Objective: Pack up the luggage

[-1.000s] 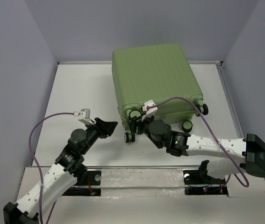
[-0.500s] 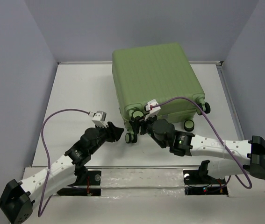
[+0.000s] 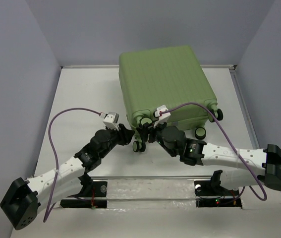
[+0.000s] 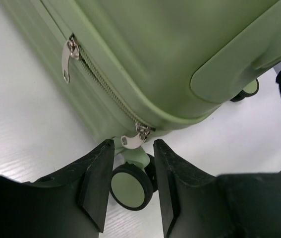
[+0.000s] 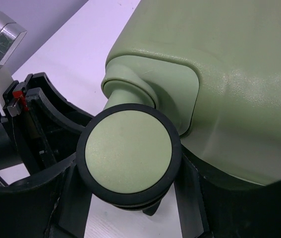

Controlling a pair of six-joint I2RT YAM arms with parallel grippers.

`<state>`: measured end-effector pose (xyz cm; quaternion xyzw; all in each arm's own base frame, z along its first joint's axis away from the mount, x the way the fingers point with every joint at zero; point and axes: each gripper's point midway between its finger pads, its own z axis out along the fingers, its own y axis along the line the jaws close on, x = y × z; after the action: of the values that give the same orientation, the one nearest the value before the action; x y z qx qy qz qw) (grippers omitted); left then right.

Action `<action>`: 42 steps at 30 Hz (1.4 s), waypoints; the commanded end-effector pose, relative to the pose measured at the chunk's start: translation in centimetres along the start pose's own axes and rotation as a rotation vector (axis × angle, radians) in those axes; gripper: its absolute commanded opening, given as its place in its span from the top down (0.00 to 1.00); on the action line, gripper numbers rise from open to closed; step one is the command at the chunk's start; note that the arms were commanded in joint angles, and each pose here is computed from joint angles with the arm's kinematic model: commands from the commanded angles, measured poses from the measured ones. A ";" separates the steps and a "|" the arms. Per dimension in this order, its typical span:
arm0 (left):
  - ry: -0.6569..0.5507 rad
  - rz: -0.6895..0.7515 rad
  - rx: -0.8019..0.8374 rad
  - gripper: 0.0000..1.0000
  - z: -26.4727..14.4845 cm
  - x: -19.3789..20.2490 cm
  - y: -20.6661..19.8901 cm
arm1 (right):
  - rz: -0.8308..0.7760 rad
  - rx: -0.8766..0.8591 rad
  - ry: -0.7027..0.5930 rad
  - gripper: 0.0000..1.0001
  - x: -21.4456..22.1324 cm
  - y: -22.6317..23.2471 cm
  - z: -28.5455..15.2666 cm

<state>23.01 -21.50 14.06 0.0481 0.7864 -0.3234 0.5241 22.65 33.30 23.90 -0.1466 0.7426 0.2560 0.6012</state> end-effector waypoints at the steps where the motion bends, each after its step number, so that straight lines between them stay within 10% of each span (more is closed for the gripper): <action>1: -0.127 0.024 0.005 0.58 0.8 -4.3 -1.4 | 0.123 0.041 -0.166 0.93 -5.5 -0.8 0.2; 5: -0.133 0.031 0.003 0.65 1.4 -4.7 -1.6 | 0.121 0.031 -0.162 0.93 -5.3 -0.6 0.2; 9: -0.121 0.049 -0.029 0.94 2.0 -4.5 -1.1 | 0.126 0.025 -0.161 0.93 -5.3 -0.6 0.1; 25: -0.165 0.016 -0.527 0.94 -0.5 -3.8 9.1 | 0.175 -0.050 -0.190 0.93 -5.9 -1.4 -3.4; 36: -0.358 -0.162 -0.638 0.94 0.9 -11.5 13.2 | 0.136 -0.169 -0.132 0.93 -4.4 3.0 -2.9; 42: -0.440 -0.271 -0.422 0.17 -1.5 -14.3 9.0 | 0.114 -0.238 -0.098 0.93 -3.4 6.0 -1.5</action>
<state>30.78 -15.66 16.21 -0.1392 0.7899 -0.2505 0.5421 21.72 32.92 23.19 -0.1505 0.7360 0.2847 0.5954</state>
